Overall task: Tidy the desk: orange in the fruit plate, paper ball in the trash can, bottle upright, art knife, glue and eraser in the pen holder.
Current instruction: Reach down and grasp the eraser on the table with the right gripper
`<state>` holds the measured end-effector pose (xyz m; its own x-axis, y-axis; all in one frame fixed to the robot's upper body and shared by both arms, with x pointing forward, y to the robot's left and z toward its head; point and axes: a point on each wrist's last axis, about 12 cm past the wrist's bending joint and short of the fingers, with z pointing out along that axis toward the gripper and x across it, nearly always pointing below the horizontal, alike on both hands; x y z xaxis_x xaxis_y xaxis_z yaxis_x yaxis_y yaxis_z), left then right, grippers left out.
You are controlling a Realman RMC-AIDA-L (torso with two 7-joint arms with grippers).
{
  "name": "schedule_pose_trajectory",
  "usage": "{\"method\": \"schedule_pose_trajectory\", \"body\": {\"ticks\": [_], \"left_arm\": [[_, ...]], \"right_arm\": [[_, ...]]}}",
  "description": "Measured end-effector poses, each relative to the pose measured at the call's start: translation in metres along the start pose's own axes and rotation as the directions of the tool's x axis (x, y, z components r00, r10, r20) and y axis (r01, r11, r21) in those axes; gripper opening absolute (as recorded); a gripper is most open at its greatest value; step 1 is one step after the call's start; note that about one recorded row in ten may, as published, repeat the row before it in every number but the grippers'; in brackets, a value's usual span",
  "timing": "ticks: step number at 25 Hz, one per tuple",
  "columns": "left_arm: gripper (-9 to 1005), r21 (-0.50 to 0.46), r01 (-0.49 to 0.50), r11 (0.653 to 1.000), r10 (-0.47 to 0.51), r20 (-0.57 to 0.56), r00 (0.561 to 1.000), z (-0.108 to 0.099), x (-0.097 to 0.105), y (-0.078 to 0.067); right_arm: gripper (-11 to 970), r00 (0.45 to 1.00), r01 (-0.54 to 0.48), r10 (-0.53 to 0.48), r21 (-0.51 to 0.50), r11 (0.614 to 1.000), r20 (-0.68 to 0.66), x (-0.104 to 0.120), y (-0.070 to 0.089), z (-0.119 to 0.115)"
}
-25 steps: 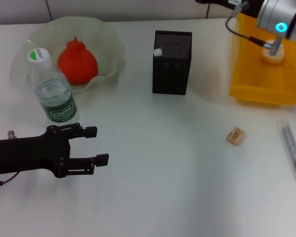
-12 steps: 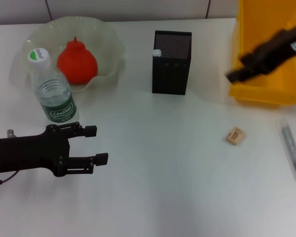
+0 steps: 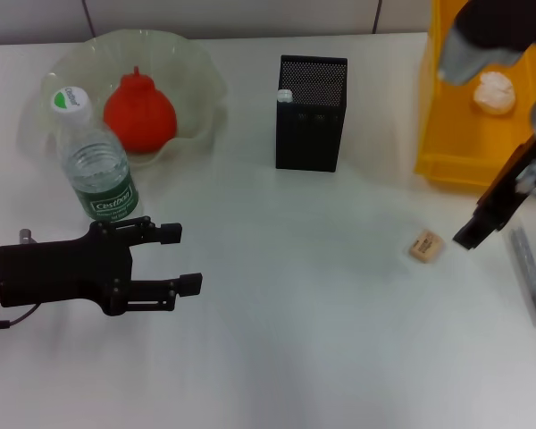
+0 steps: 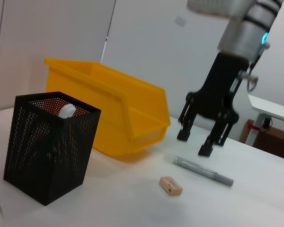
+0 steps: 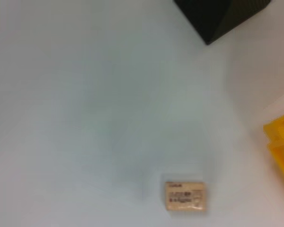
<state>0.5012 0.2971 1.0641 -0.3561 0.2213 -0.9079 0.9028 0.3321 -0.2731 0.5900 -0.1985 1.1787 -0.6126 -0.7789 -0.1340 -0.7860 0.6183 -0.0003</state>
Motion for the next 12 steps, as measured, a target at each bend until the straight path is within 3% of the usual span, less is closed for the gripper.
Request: {"method": "schedule_pose_trajectory", "body": {"ticks": [2, 12], "left_arm": [[841, 0.000, 0.000, 1.000, 0.000, 0.000, 1.000, 0.000, 0.000, 0.000], [840, -0.001, 0.006, 1.000, -0.006, 0.003, 1.000, -0.001, 0.002, -0.001]], "right_arm": [[580, 1.000, -0.001, 0.001, -0.016, 1.000, -0.004, -0.003, 0.003, 0.017], [547, 1.000, 0.001, 0.000, -0.038, 0.999, 0.025, -0.010, 0.007, 0.045]]}}
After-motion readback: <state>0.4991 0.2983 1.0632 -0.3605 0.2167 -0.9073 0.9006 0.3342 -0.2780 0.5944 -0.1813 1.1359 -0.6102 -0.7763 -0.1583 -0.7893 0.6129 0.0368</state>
